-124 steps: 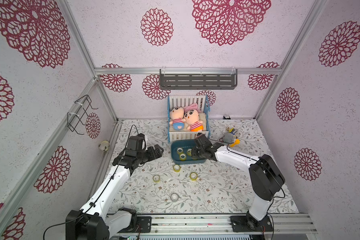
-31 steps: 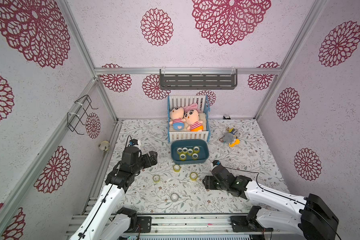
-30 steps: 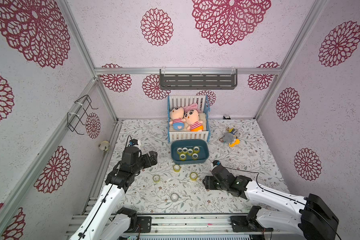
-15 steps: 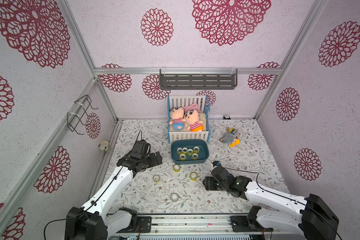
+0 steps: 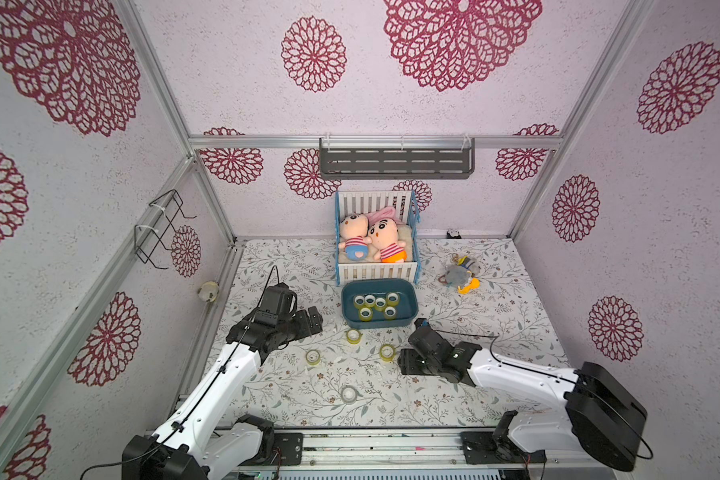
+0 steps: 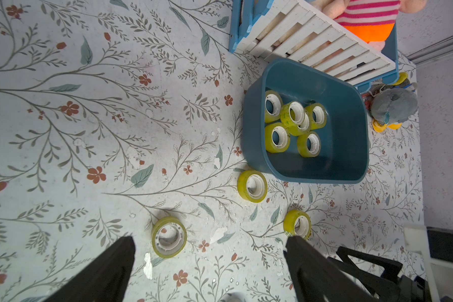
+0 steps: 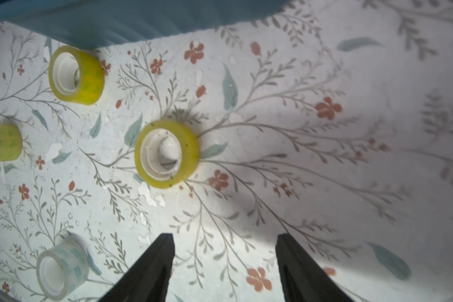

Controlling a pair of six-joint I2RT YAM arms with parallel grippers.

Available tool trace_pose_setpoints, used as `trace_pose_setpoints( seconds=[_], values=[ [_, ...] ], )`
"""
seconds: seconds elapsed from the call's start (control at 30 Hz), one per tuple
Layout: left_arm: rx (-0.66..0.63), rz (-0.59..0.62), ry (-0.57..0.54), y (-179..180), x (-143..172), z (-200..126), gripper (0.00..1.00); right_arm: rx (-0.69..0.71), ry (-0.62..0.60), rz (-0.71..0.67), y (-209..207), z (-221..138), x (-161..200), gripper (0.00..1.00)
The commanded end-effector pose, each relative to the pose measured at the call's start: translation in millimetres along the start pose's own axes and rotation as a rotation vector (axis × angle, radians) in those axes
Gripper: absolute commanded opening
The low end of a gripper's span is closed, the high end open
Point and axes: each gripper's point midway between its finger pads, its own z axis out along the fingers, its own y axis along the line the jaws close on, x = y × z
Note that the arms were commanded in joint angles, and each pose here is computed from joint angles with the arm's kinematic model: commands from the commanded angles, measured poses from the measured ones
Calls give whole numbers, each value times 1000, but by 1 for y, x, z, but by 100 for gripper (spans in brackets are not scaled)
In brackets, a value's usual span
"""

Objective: Put the transparent tape into the storage box
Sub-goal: Pick up the tape at the center of the board.

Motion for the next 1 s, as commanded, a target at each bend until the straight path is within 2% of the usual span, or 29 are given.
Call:
trace_pose_setpoints(
  seconds=[0.0, 0.13, 0.6, 0.97],
  values=[
    [-11, 39, -77, -2, -16, -13, 97, -37, -94, -5, 29, -5, -36, 68],
    [1, 46, -77, -5, -16, -16, 97, -103, -139, 48, 37, -8, -54, 69],
    [17, 45, -133, -7, -21, -28, 97, 83, -33, -18, -2, 19, -28, 69],
    [16, 45, -136, -7, -22, -29, 97, 145, 13, -46, -12, 38, -14, 69]
  ],
)
